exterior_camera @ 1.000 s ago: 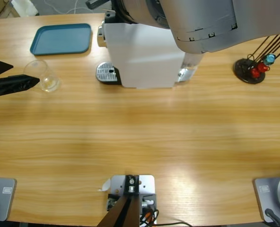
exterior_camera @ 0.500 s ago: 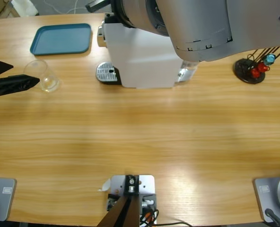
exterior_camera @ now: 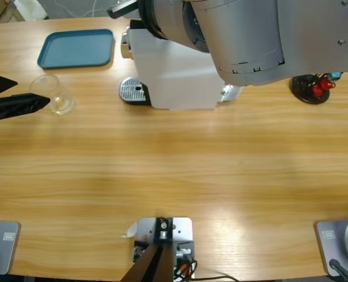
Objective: Pour coffee
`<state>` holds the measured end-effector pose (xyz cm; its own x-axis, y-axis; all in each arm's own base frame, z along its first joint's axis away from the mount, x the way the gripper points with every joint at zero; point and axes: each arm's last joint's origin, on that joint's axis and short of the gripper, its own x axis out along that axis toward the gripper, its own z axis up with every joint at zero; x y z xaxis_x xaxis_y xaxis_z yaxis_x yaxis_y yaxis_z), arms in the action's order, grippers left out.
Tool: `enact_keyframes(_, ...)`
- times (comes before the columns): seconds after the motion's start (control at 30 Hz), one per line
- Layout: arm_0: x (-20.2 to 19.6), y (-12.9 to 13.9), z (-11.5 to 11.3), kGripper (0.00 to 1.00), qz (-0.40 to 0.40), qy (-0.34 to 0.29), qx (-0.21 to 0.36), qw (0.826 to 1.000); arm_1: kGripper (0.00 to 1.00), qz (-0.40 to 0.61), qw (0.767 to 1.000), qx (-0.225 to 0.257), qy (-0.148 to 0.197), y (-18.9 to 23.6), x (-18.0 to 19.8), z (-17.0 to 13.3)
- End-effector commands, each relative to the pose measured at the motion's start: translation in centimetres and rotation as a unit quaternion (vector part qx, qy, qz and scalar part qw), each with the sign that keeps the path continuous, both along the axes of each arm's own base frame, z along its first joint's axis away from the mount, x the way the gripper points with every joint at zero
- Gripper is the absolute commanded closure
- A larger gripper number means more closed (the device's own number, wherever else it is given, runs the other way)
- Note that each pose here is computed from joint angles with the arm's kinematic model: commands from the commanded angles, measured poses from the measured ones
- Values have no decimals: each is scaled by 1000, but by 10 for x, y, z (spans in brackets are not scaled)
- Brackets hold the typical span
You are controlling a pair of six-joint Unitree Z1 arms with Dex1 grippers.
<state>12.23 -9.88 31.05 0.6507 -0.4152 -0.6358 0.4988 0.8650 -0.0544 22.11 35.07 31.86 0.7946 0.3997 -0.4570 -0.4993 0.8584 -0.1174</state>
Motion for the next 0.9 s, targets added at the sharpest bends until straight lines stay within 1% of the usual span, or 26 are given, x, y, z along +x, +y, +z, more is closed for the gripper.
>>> enact_keyframes(0.03, 1, -3, -14, 36, -5, 26, 13, 1000, 1000, 25, 988, -120, 90, 11, -8, -107)
enact_keyframes(0.3, 1, -3, -14, 36, -5, 26, 13, 1000, 1000, 28, 987, -121, 105, 11, -10, -120)
enact_keyframes(0.43, 1, -4, -14, 36, -6, 27, 13, 1000, 1000, 27, 987, -119, 102, 10, -10, -118)
enact_keyframes(0.53, 1, -4, -14, 36, -6, 27, 14, 1000, 1000, 21, 989, -113, 90, 8, -10, -108)
enact_keyframes(0.6, 2, -4, -14, 36, -6, 27, 13, 1000, 1000, 14, 991, -110, 70, 5, -10, -94)
enact_keyframes(0.67, 1, -4, -14, 36, -6, 27, 14, 1000, 1000, 20, 993, -112, 40, 2, -10, -75)
enact_keyframes(0.7, 2, -4, -14, 36, -6, 27, 13, 1000, 1000, 28, 993, -114, 19, -2, -12, -61)
enact_keyframes(0.73, 2, -4, -14, 36, -6, 27, 13, 1000, 1000, 35, 993, -112, 5, -6, -14, -48)
enact_keyframes(0.8, 2, -4, -14, 36, -6, 27, 13, 1000, 1000, 52, 993, -101, -17, -18, -21, -11)
enact_keyframes(0.9, 1, -4, -13, 36, -6, 26, 13, 1000, 1000, 70, 996, -48, -41, -47, -38, 42)
